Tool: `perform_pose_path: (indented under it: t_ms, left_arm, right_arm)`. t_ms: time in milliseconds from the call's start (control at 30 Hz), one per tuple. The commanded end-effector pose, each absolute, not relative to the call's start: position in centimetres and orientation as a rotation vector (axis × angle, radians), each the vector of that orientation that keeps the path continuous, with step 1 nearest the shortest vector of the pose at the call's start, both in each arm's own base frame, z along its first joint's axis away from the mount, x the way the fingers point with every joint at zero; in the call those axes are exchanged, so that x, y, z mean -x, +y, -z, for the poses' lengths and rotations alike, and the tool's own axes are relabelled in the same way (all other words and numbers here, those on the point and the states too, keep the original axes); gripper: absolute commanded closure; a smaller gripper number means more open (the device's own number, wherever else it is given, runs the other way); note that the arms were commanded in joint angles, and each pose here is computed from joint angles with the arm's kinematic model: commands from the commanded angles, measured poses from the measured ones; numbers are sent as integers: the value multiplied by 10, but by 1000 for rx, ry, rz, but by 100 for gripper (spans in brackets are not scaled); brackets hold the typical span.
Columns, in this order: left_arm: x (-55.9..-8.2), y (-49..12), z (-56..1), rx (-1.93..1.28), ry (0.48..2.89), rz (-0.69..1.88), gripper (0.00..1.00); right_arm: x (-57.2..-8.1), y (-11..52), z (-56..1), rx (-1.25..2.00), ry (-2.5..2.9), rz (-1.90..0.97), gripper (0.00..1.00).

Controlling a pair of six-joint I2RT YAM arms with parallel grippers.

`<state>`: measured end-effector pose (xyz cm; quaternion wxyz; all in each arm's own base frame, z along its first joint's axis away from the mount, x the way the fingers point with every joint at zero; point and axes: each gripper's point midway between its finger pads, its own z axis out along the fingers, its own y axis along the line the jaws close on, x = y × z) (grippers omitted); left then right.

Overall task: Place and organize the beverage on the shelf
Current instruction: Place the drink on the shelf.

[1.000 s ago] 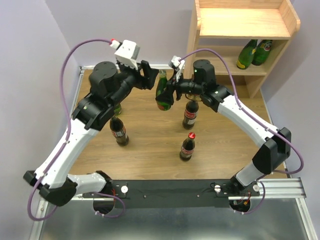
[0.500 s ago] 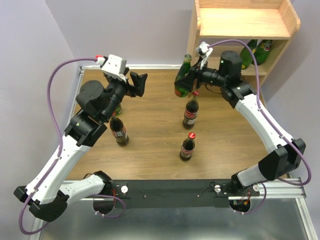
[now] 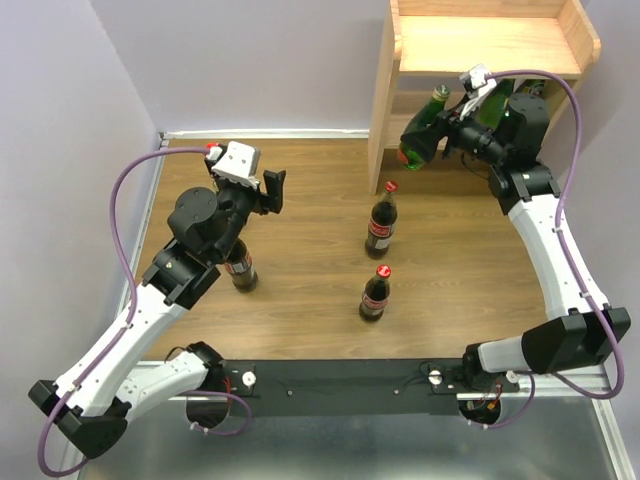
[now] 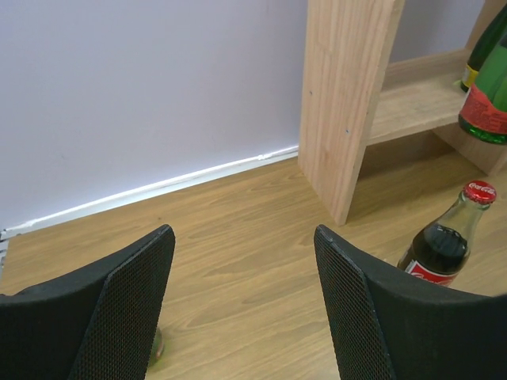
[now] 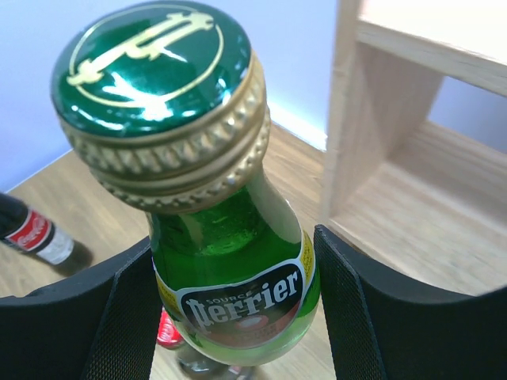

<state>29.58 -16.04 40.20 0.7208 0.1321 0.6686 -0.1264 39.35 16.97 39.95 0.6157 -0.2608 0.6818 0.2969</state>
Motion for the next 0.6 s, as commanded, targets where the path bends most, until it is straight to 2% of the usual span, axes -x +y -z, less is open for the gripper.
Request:
perform_pose_path:
  t_ms: [0, 233, 567]
  left_arm:
    - [-296, -151, -405, -262, 1434, 238, 21]
    - [-298, -151, -376, -270, 1469, 218, 21]
    - [-295, -149, -370, -257, 1446, 227, 21]
  right_arm:
    - [-392, 145, -435, 557, 1457, -561, 99]
    - [-412, 96, -414, 452, 1510, -324, 99]
    - [-443, 54, -394, 336, 1564, -108, 99]
